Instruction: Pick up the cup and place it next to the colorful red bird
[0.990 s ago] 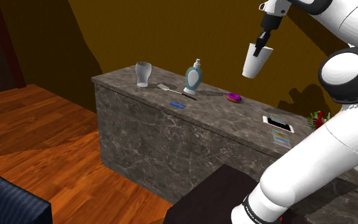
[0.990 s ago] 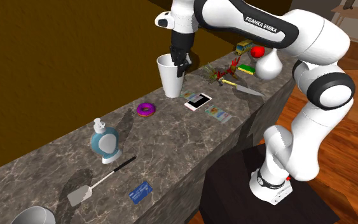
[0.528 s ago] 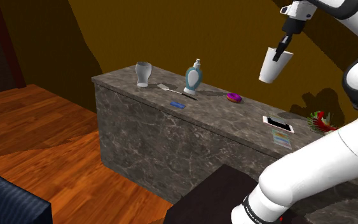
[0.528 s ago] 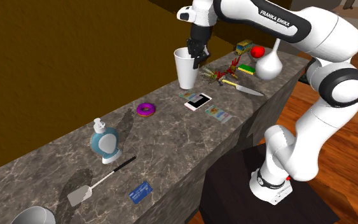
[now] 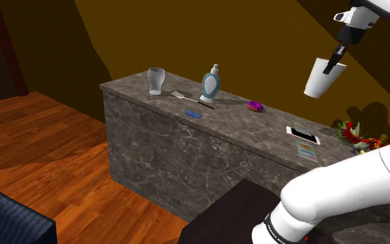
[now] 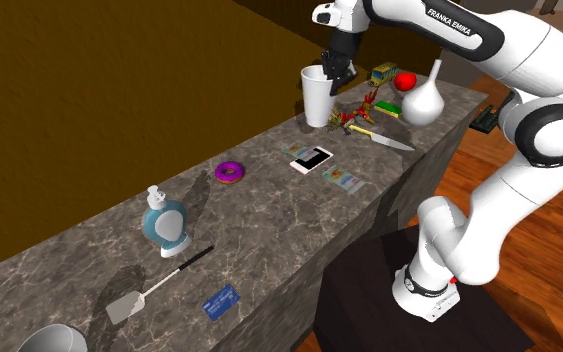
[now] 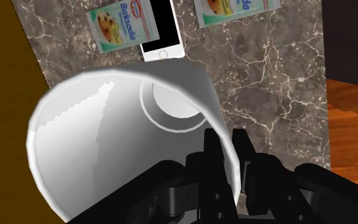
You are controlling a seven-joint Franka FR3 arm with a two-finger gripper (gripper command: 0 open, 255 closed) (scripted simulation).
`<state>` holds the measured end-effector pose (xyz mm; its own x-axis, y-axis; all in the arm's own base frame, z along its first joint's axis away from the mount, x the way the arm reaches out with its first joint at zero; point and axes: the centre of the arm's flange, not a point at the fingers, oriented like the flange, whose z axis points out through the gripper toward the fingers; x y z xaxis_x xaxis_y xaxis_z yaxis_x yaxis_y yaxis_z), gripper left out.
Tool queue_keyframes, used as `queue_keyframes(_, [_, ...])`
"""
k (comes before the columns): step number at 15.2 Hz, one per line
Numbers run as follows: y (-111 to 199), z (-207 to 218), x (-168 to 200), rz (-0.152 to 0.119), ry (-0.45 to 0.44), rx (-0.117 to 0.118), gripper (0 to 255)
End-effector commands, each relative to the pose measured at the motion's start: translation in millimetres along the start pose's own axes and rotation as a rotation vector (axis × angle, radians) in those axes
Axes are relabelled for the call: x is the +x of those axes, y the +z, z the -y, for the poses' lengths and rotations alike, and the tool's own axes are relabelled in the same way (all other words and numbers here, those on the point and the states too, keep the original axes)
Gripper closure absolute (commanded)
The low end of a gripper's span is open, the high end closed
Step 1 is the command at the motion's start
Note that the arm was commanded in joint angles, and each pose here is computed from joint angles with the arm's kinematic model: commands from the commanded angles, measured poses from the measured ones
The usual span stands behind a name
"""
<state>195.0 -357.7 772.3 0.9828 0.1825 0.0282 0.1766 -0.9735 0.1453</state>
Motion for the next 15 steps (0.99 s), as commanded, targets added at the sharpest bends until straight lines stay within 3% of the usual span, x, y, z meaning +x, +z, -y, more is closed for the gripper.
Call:
queue_keyframes(1, [0,-6,-26,0.0,-0.002,0.0,255])
queue_keyframes(15, [1,-49,-210,0.0,-0.002,0.0,255])
